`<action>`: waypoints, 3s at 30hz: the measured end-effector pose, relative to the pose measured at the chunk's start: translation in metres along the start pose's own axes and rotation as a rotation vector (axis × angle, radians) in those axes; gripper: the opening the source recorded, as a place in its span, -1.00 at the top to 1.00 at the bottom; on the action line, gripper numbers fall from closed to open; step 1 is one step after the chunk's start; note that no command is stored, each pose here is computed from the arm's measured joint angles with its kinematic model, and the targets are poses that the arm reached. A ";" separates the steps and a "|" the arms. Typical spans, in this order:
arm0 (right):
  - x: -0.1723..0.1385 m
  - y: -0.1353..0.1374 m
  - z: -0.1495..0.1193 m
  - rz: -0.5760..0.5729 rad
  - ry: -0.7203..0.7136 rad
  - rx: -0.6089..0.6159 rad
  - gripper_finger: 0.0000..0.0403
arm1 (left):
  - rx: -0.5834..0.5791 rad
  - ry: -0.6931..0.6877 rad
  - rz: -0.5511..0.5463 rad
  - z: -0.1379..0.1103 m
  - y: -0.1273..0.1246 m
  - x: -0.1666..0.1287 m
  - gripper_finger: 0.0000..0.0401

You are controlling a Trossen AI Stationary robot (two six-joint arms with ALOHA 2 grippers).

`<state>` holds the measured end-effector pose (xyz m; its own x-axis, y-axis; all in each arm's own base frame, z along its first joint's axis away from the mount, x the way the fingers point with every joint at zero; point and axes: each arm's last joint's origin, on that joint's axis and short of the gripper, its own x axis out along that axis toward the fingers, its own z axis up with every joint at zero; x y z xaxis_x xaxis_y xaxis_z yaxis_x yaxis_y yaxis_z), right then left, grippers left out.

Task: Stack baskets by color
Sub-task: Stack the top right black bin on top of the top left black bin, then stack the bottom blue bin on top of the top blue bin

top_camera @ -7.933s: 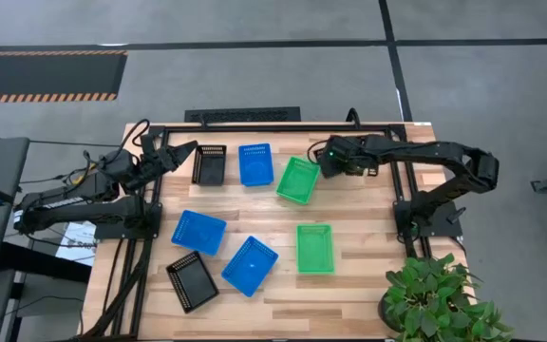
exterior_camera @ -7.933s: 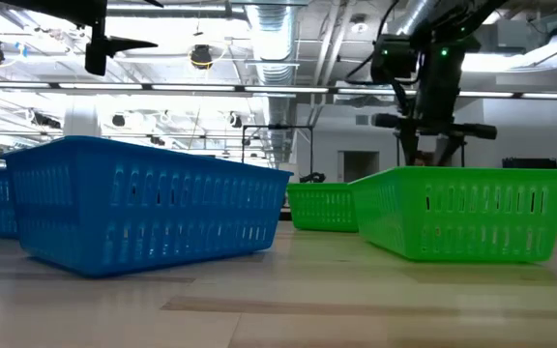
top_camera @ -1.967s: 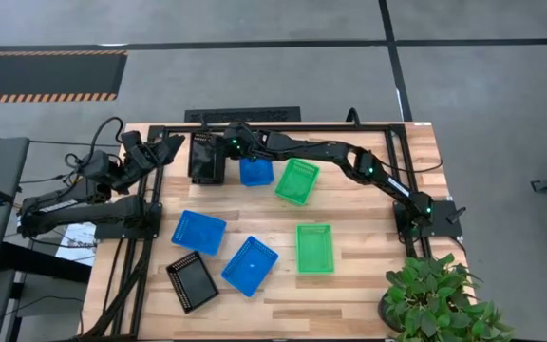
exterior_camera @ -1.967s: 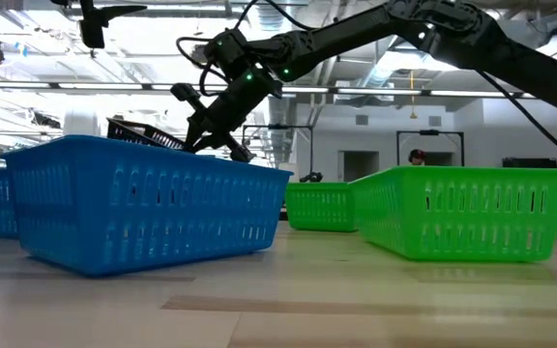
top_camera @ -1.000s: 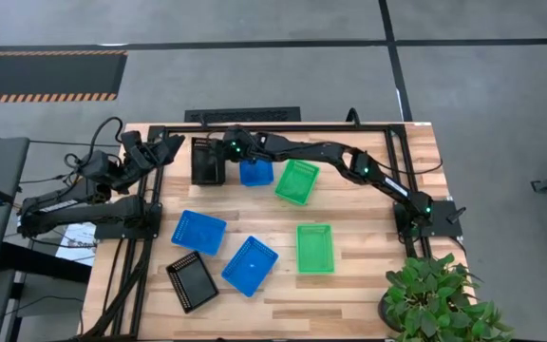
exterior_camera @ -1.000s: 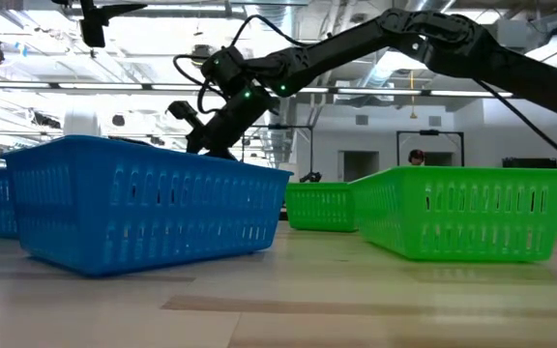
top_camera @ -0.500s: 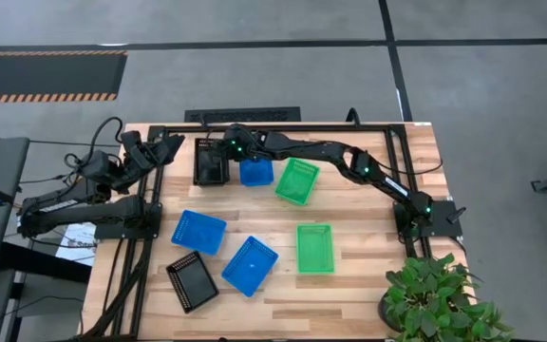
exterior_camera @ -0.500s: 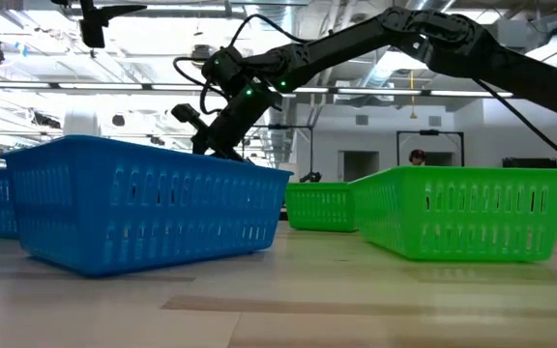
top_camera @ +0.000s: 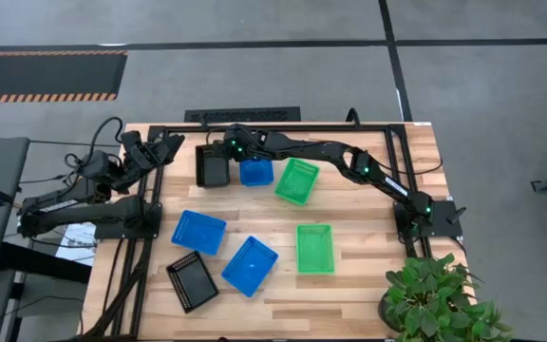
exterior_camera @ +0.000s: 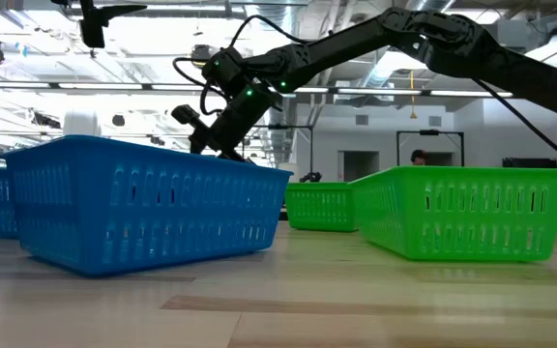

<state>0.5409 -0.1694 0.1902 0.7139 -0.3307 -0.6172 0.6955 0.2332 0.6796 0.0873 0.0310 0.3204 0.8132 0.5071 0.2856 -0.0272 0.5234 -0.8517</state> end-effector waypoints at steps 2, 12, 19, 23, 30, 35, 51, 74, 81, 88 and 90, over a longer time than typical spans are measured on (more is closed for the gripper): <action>0.000 0.000 0.000 0.001 0.000 -0.002 0.35 | 0.001 0.000 0.000 0.000 0.000 0.000 -0.36; -0.031 0.016 0.021 -0.013 -0.004 -0.253 0.19 | 0.002 0.007 -0.004 0.000 0.000 0.000 -0.36; -0.114 0.026 0.030 -0.199 0.153 -0.505 0.18 | 0.009 0.030 0.008 -0.002 0.002 0.000 -0.36; -0.167 0.030 0.007 -0.358 0.291 -0.599 0.17 | 0.026 0.089 0.053 -0.006 0.007 -0.001 -0.36; -0.228 0.043 -0.051 -0.474 0.418 -0.742 0.18 | 0.024 0.212 0.178 -0.015 0.021 -0.003 -0.36; -0.233 0.054 -0.093 -0.425 0.448 -0.819 0.16 | 0.015 0.259 0.227 -0.018 0.026 -0.005 -0.36; -0.168 0.081 -0.161 0.197 0.510 -1.495 0.16 | 0.092 0.396 0.164 -0.022 0.026 -0.008 -0.36; -0.112 0.060 -0.230 0.448 0.625 -1.753 0.16 | 0.086 0.390 0.193 -0.020 0.028 -0.014 -0.36; -0.107 0.058 -0.230 0.460 0.621 -1.788 0.16 | 0.087 0.393 0.198 -0.021 0.028 -0.014 -0.36; -0.088 0.039 -0.242 0.412 0.702 -1.815 0.16 | 0.087 0.396 0.199 -0.021 0.028 -0.015 -0.36; -0.087 0.037 -0.243 0.404 0.715 -1.816 0.17 | 0.086 0.395 0.199 -0.021 0.028 -0.015 -0.36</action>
<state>0.5243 0.0904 0.1731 0.3986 0.2218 -0.8899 -0.5611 0.8265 -0.0453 0.0868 0.0242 0.2830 0.9465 0.3116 -0.0838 -0.2398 0.5057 -0.8287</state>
